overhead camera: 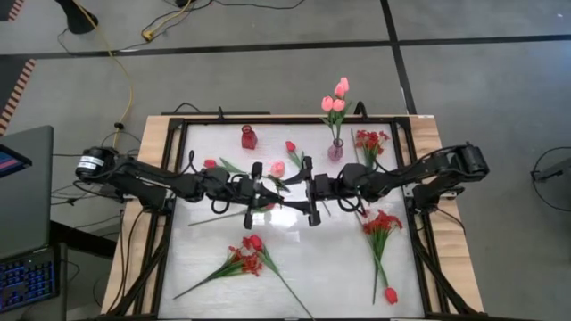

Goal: Sort flowers into vase by color
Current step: Put the pink tulip into the purple vase, then adjust the purple vase

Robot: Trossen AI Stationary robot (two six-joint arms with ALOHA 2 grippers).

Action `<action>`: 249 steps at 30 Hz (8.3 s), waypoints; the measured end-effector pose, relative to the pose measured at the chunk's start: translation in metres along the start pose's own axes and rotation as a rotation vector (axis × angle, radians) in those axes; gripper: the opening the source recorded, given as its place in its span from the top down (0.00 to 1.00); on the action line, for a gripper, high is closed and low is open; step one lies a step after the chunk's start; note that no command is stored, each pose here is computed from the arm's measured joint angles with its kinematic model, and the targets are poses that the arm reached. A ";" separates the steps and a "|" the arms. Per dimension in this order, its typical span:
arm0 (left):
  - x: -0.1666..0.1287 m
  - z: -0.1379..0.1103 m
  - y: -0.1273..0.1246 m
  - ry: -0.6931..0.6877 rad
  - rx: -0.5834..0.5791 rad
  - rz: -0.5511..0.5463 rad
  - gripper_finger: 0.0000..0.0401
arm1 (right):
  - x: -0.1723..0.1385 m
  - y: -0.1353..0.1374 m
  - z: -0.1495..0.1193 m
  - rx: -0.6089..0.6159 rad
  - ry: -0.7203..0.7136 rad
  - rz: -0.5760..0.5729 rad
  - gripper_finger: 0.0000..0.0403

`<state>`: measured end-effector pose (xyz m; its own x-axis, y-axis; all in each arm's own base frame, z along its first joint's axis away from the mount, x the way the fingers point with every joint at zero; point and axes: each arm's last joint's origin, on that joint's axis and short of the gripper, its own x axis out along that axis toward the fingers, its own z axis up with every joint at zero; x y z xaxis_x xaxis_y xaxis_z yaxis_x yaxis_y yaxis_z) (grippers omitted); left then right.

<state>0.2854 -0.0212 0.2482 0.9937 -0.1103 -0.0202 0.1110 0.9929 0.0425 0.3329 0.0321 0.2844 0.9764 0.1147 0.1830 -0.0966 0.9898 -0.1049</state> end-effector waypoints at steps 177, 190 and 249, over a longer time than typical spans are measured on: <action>-0.080 0.044 0.014 0.265 -0.015 0.285 0.56 | -0.164 -0.110 -0.076 0.016 0.248 -0.895 0.86; -0.080 0.044 0.014 0.264 -0.022 0.287 0.56 | -0.164 -0.110 -0.076 -0.038 0.275 -0.893 0.78; -0.087 0.036 0.034 0.351 -0.031 0.262 0.56 | -0.023 -0.161 -0.085 -0.079 1.440 -0.364 0.39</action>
<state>0.2030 0.0209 0.2870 0.9222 0.1623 -0.3511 -0.1502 0.9867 0.0615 0.3420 -0.1368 0.2135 0.2958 -0.3589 -0.8853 0.1536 0.9326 -0.3267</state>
